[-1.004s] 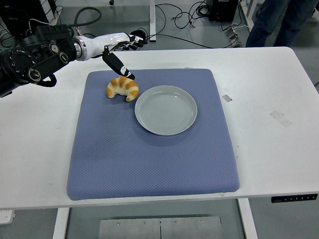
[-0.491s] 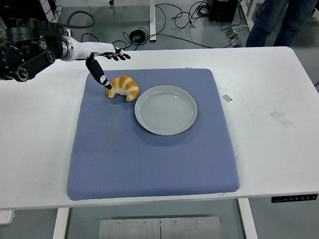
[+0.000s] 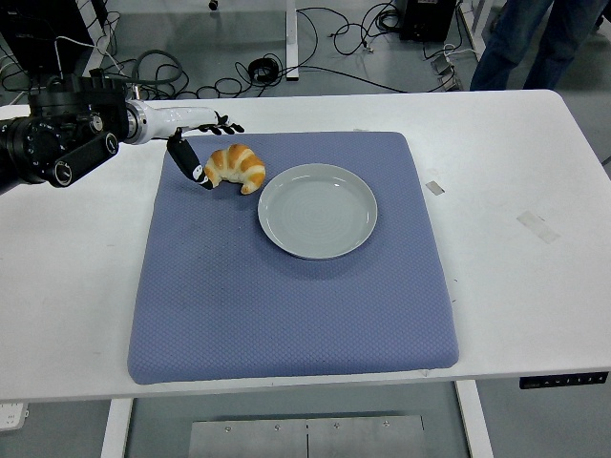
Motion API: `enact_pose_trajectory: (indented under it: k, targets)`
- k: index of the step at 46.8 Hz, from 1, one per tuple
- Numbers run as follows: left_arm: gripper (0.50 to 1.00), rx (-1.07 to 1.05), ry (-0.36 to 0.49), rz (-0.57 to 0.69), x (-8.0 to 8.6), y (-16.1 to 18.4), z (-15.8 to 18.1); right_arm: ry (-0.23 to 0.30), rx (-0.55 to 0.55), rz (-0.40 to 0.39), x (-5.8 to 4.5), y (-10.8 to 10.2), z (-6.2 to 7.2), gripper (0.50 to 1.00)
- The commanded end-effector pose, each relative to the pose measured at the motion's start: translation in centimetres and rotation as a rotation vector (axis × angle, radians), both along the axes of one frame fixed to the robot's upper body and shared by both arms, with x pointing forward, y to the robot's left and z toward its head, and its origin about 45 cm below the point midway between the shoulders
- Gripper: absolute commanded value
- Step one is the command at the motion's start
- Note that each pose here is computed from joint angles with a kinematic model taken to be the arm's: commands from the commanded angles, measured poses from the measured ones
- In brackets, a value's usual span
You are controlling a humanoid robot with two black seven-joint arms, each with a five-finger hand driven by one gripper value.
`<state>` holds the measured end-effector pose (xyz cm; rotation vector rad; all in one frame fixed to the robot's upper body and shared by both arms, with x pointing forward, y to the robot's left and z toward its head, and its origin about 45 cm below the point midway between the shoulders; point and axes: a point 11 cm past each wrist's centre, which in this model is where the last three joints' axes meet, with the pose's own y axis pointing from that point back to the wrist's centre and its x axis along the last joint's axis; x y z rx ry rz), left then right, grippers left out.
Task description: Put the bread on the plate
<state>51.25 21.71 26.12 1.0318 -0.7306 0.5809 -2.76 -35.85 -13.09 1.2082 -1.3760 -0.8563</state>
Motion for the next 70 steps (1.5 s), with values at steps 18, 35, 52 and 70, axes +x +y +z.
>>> enact_pose_trajectory:
  k: [18, 35, 52, 70]
  targets:
    - [0.972, -0.043, -0.060, 0.030, 0.3, -1.0, -0.9, 0.000, 0.000, 0.000, 0.0, 0.0, 0.0, 1.000]
    - [0.881, -0.062, -0.049, 0.021, -0.1, -2.0, -2.0, 0.000, 0.000, 0.000, 0.0, 0.0, 0.0, 1.000]
    - [0.740, -0.057, -0.041, 0.023, -0.2, -2.0, -2.5, 0.000, 0.000, 0.000, 0.0, 0.0, 0.0, 1.000]
    - [0.500, -0.022, -0.092, 0.104, 1.3, 0.1, -0.2, 0.000, 0.000, 0.000, 0.0, 0.0, 0.0, 1.000]
